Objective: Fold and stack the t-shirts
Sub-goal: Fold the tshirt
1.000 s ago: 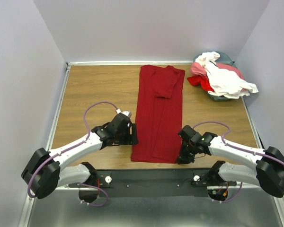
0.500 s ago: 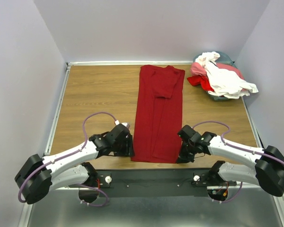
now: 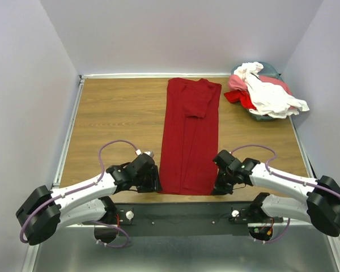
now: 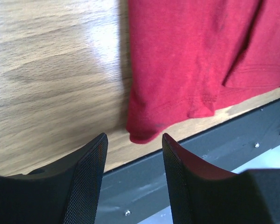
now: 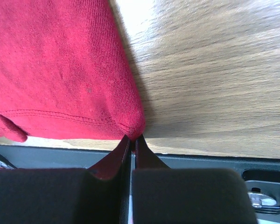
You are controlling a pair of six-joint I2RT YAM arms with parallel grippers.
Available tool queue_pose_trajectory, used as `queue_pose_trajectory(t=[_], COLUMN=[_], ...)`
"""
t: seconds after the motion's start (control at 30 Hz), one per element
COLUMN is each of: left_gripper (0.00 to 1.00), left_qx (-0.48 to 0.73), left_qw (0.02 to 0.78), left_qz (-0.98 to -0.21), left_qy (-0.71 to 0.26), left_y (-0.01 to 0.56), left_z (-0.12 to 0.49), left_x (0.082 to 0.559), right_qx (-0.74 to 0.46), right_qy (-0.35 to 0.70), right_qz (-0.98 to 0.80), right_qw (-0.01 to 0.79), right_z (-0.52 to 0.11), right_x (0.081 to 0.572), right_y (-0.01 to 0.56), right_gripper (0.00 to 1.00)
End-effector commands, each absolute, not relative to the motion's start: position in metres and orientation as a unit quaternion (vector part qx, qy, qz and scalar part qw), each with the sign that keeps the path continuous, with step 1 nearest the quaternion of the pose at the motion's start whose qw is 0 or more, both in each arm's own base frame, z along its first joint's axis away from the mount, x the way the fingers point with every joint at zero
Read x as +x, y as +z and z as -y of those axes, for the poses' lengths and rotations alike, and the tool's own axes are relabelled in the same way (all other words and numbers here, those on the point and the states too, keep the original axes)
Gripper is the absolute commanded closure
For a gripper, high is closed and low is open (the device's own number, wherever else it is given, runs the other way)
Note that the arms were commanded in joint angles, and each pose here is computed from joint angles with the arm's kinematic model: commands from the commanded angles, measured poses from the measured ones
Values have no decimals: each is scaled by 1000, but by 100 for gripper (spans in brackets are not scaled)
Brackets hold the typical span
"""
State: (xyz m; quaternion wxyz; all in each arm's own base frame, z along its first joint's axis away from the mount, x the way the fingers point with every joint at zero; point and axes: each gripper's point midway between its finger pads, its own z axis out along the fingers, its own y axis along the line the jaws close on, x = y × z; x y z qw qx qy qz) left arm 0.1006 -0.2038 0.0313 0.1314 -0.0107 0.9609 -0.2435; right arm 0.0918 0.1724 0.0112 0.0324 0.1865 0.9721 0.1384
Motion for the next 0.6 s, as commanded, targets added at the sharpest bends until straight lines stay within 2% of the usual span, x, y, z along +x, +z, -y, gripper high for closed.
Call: queue_pose_trajectory(t=[0.0, 0.43, 0.57], left_gripper=[42, 49, 64], left_qx=[-17, -3, -11], left_qw=[126, 127, 123], left_qz=[-957, -961, -960], left_qy=[-259, -247, -252], left_y=[26, 19, 17], left_z=[210, 212, 211], left_x=[99, 103, 100], right_qx=[190, 197, 198], right_qy=[113, 115, 118], right_qz=[-973, -971, -971], right_qw=[58, 66, 68], right_z=[-160, -156, -156], right_x=[96, 95, 95], right_y=[11, 11, 12], right_gripper=[92, 92, 91])
